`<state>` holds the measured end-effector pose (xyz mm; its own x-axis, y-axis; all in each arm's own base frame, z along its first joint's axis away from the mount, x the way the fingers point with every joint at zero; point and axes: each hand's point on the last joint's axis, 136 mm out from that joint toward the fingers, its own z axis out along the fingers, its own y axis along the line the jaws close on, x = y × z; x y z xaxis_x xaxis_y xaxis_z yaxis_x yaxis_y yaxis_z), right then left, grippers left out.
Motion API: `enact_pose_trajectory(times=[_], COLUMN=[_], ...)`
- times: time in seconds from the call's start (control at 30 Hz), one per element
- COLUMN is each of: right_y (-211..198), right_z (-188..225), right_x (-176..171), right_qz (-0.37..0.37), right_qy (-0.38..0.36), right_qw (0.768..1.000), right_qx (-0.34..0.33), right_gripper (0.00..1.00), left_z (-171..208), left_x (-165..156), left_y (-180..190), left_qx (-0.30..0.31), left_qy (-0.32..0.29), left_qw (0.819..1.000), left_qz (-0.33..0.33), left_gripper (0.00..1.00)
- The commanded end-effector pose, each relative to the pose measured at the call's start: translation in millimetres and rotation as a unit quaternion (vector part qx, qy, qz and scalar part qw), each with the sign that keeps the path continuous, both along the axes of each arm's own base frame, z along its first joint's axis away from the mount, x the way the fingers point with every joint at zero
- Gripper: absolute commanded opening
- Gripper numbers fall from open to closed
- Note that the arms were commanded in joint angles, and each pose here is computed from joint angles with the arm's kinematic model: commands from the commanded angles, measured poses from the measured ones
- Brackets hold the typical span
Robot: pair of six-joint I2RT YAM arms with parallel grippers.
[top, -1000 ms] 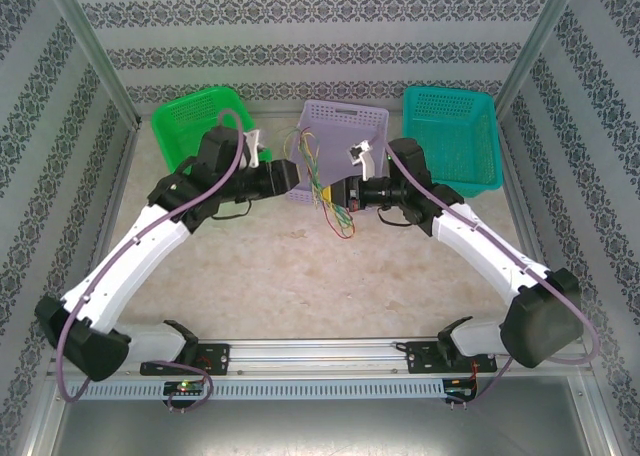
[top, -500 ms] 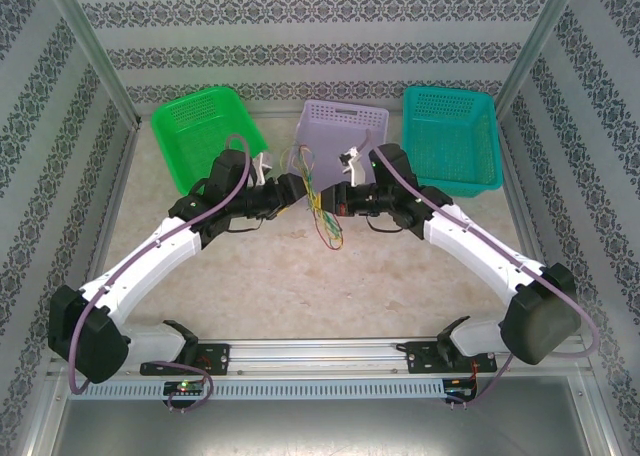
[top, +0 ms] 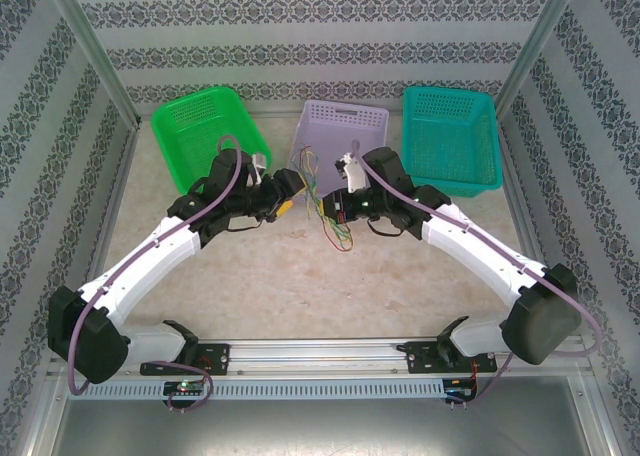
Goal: Untangle the cables
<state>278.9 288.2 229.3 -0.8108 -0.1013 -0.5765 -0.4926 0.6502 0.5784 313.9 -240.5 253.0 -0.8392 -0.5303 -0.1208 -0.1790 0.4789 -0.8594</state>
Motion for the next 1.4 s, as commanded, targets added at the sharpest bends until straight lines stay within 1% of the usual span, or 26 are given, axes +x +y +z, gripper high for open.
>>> enact_pose_trajectory(times=[0.0, 0.1, 0.17, 0.4, 0.43, 0.47, 0.5, 0.53, 0.63, 0.73, 0.8, 0.87, 0.93, 1.03, 1.1, 1.23, 1.37], right_y=[3, 8, 10, 9, 9, 8, 7, 5, -5, -18, -27, -33, -36, -38, -39, -43, -48], right_z=[12, 13, 13, 13, 12, 12, 12, 12, 7, 1, -2, -5, -8, -11, -14, -16, -20], right_x=[2, 0, 0, -3, -4, -4, -6, -6, -7, -9, -9, -10, -11, -12, -12, -13, -15], right_qz=[0.015, 0.027, 0.030, 0.039, 0.042, 0.044, 0.048, 0.050, 0.055, 0.066, 0.072, 0.078, 0.085, 0.092, 0.096, 0.107, 0.121], right_qy=[-0.052, -0.063, -0.067, -0.078, -0.080, -0.083, -0.085, -0.090, -0.106, -0.130, -0.144, -0.156, -0.161, -0.161, -0.165, -0.175, -0.183], right_qw=[0.998, 0.997, 0.996, 0.995, 0.994, 0.994, 0.993, 0.992, 0.988, 0.980, 0.975, 0.970, 0.967, 0.965, 0.963, 0.956, 0.948], right_qx=[-0.028, -0.038, -0.041, -0.053, -0.056, -0.058, -0.060, -0.066, -0.097, -0.133, -0.153, -0.167, -0.178, -0.187, -0.192, -0.208, -0.233], right_gripper=[0.00, 0.00, 0.00, 0.00, 0.00, 0.00, 0.00, 0.00, 0.00, 0.00, 0.00, 0.00, 0.00, 0.00, 0.00, 0.00, 0.00], left_z=[14, 7, 1, -7, -8, -9, -10, -10, -13, -21, -26, -27, -24, -15, -12, -9, -14], left_x=[-3, -5, -5, -3, -4, -4, -4, -4, -7, -14, -16, -15, -11, -3, -2, -3, -5], left_y=[0, -5, -8, -17, -18, -19, -20, -18, -5, 19, 35, 49, 58, 58, 60, 62, 71], left_qx=[-0.034, -0.024, -0.018, -0.016, -0.013, -0.011, -0.007, -0.001, 0.041, 0.122, 0.151, 0.149, 0.129, 0.091, 0.082, 0.083, 0.108], left_qy=[0.039, 0.060, 0.068, 0.076, 0.078, 0.078, 0.078, 0.078, 0.087, 0.095, 0.101, 0.102, 0.095, 0.077, 0.075, 0.077, 0.089], left_qw=[0.998, 0.998, 0.997, 0.997, 0.997, 0.997, 0.997, 0.997, 0.995, 0.987, 0.982, 0.982, 0.986, 0.992, 0.993, 0.991, 0.986], left_qz=[0.032, 0.022, 0.016, -0.006, -0.011, -0.016, -0.020, -0.023, -0.034, -0.054, -0.059, -0.049, -0.036, -0.040, -0.048, -0.075, -0.087], left_gripper=[0.64, 0.61, 0.55, 0.20, 0.17, 0.11, 0.04, 0.00, 0.00, 0.00, 0.00, 0.00, 0.00, 0.00, 0.00, 0.00, 0.00])
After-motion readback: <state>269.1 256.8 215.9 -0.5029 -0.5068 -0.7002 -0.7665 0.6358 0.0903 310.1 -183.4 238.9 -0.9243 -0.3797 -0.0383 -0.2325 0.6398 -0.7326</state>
